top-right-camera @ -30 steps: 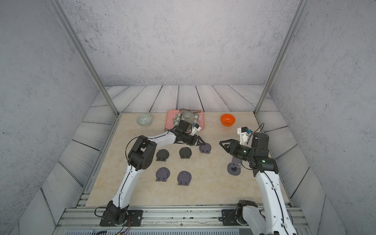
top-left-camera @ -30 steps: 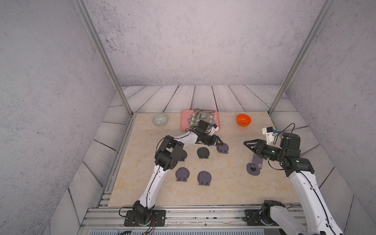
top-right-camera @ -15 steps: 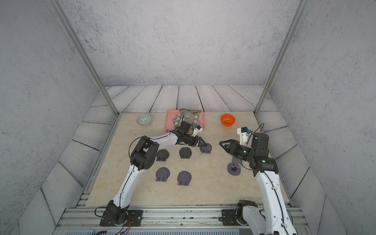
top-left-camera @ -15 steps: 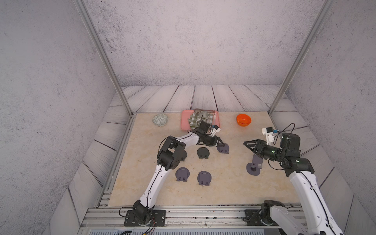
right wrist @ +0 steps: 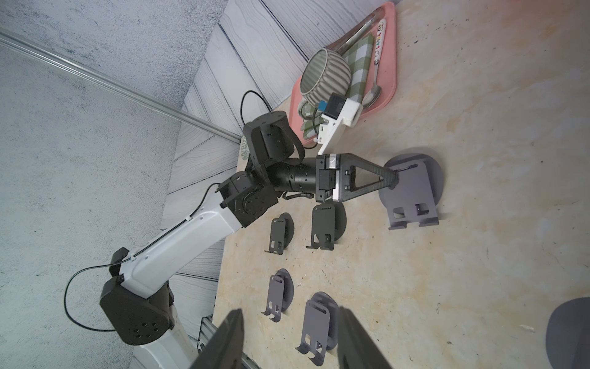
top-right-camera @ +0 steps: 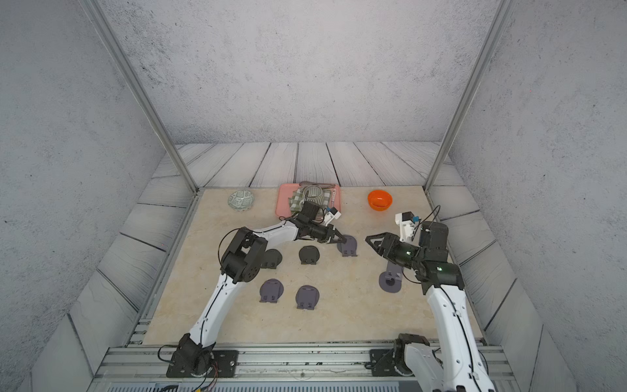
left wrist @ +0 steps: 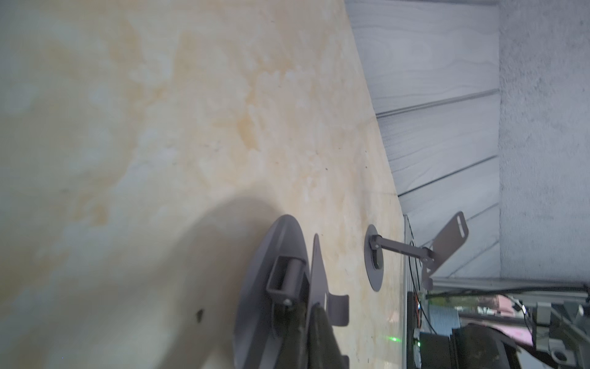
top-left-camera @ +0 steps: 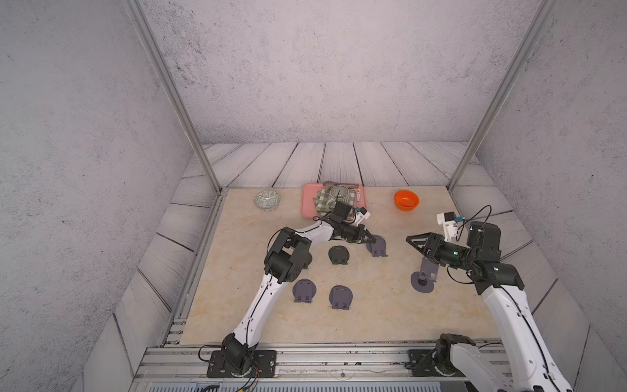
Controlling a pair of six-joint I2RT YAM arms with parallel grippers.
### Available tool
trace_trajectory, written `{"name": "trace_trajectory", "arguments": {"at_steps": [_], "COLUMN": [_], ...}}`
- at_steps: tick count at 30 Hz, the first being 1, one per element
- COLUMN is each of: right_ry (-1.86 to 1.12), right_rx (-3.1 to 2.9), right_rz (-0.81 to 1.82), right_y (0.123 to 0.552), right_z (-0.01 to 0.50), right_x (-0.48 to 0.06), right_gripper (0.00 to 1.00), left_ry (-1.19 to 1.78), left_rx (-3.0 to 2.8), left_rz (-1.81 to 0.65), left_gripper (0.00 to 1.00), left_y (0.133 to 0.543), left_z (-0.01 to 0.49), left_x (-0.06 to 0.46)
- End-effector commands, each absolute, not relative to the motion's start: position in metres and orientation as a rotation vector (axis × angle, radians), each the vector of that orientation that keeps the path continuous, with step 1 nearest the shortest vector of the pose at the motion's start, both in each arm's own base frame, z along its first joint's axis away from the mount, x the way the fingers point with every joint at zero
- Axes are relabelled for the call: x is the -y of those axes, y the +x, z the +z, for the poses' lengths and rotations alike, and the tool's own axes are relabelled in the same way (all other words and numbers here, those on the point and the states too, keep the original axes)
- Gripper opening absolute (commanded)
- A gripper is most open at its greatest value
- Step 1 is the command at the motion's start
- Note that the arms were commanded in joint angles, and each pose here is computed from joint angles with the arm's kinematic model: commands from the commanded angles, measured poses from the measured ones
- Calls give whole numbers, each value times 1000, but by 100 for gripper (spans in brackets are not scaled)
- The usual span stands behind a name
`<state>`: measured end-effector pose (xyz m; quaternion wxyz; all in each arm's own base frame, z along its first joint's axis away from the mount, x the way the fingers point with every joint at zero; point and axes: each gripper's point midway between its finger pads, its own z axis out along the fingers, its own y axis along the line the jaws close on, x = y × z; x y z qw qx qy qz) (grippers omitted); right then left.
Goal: Open the phone stand
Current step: Pick up the phone stand at the center of the board.
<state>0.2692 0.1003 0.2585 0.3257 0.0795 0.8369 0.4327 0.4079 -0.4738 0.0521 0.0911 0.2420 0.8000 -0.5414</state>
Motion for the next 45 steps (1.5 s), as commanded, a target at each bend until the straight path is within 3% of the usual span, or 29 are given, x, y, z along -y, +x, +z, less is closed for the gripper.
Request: {"name": "trace_trajectory", "arguments": {"at_steps": [1,8,16,27,36,45], "right_ry": [187,180,160,54,-98,-330], "right_rx": [-2199,-2178,-2170,-2121,-2011,-2051], "right_rz": [1140,1142,1151,1262,1365,1427], "right_y": [266,265,255,229,219,205], "right_z": [258,266,275,298,332,325], "right_x": [-103,-103,-106,-125,-151,-216], "right_gripper": [51,51,51,52,53,53], "left_ry": [681,693,629,803,911,884], "left_rx": [-2489,-2424,-2182,-1950,-1905,-1914], "left_rz": [-1525,-1549,-1698,-2000,-1980,-1951], "left_gripper": [0,0,0,0,0,0], "left_y": [403,400,396,297,226,208], "left_z": [14,46,179,303,336,342], "left_x": [466,461,429,381,339,326]}}
